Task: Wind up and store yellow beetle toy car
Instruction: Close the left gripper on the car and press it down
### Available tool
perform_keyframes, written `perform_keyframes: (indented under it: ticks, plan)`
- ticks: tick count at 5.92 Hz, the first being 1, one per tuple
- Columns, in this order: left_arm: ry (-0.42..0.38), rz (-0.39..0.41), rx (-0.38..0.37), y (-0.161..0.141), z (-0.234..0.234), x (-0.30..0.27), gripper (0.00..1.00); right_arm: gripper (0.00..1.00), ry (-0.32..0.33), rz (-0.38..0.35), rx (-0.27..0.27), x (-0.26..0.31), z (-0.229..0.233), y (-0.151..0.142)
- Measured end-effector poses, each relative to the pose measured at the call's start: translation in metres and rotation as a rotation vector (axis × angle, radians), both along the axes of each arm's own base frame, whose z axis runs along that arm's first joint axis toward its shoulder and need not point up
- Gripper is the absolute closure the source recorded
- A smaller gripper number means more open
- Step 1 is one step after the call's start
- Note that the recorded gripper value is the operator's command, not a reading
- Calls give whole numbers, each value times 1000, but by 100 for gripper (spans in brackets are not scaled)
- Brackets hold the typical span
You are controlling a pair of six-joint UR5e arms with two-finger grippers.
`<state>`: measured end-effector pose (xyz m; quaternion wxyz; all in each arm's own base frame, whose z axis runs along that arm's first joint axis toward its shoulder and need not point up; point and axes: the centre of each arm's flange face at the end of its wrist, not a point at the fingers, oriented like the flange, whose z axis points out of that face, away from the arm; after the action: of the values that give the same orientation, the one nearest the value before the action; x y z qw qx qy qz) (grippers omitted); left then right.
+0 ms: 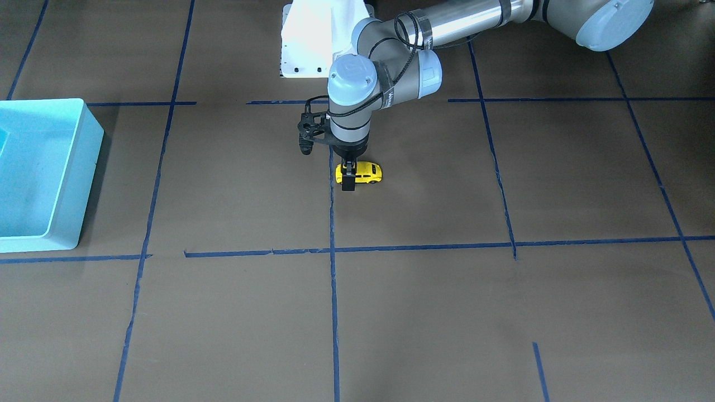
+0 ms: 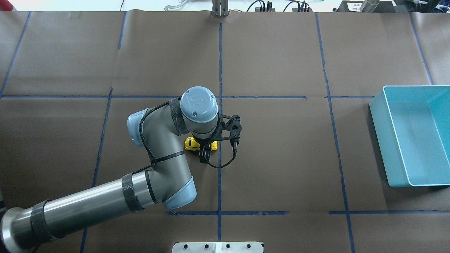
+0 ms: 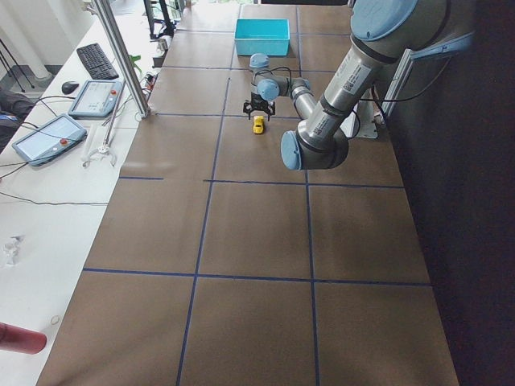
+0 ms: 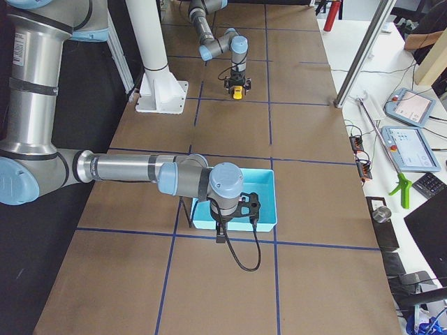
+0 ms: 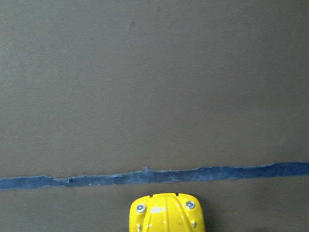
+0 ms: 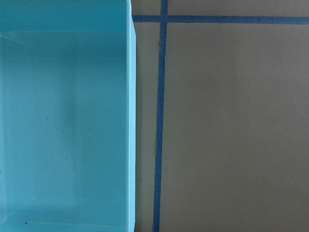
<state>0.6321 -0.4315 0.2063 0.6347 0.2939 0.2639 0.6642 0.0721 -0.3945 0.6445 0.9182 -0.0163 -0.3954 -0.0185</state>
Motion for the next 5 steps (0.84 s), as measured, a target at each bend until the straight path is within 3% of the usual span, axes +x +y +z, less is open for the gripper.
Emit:
perform_keyframes:
  ticks: [2, 4, 5]
  plan:
    - [-1, -1, -1, 0, 1, 0, 42, 0, 0, 0, -2, 0, 1, 0]
    - [-4, 1, 0, -1, 4, 0, 94, 0, 0, 0, -2, 0, 1, 0]
    - [-4, 0, 2, -3, 4, -2, 96, 0, 0, 0, -2, 0, 1, 0]
